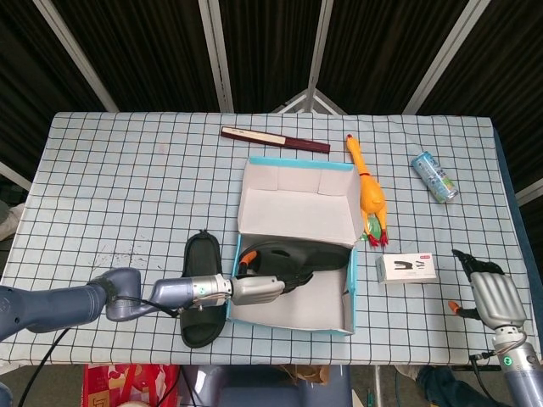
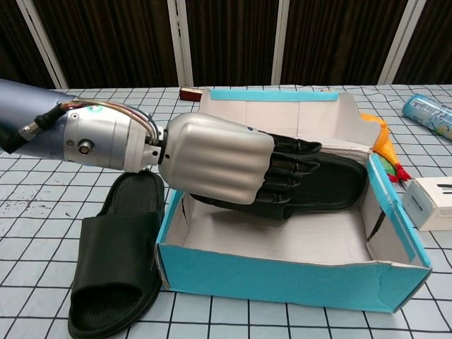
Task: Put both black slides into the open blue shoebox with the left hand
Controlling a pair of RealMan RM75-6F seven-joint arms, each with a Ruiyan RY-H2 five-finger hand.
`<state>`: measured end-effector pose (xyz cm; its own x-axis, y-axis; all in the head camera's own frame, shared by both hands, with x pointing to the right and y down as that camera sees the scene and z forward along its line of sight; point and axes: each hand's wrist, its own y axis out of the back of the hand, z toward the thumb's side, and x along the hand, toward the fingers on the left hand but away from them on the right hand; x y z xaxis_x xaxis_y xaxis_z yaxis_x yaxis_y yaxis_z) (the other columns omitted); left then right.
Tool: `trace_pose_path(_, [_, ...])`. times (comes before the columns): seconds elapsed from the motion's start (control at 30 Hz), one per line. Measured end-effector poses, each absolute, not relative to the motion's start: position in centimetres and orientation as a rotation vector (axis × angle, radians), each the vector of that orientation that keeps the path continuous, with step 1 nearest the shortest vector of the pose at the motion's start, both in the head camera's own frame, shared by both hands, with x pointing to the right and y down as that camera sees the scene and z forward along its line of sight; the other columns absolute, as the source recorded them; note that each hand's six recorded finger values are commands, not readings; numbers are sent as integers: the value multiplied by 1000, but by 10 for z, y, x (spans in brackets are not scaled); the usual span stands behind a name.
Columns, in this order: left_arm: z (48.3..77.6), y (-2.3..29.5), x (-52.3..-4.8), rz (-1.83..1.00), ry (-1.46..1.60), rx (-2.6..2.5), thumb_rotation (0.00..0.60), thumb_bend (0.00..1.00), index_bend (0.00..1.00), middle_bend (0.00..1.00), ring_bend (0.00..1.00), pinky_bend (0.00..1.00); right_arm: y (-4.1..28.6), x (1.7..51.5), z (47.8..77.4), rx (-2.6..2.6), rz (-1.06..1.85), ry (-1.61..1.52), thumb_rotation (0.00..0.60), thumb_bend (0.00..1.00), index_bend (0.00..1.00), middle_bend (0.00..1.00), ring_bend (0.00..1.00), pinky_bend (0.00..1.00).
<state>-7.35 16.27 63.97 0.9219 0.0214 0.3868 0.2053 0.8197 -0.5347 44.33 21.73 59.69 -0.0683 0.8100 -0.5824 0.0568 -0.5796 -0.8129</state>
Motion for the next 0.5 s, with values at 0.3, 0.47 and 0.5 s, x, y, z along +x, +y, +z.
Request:
trace_pose_path(0.3, [633,159,-77,-119,-361,-632,600,0,123,98,0,18,212,435,591,-1632,1576,-955,600,226,132,206,257,201])
trace_pose_path(0.47, [632,159,-77,-130,-350,-660,600,0,123,99,0,17,206,431,585,-1597,1444,-966,600,226,132,206,257,201])
trace_pose_path(0.5, [631,160,-77,-132,-348,-665,600,0,123,99,0,18,205,431,584,-1589,1419,-970,600,226,132,206,257,201])
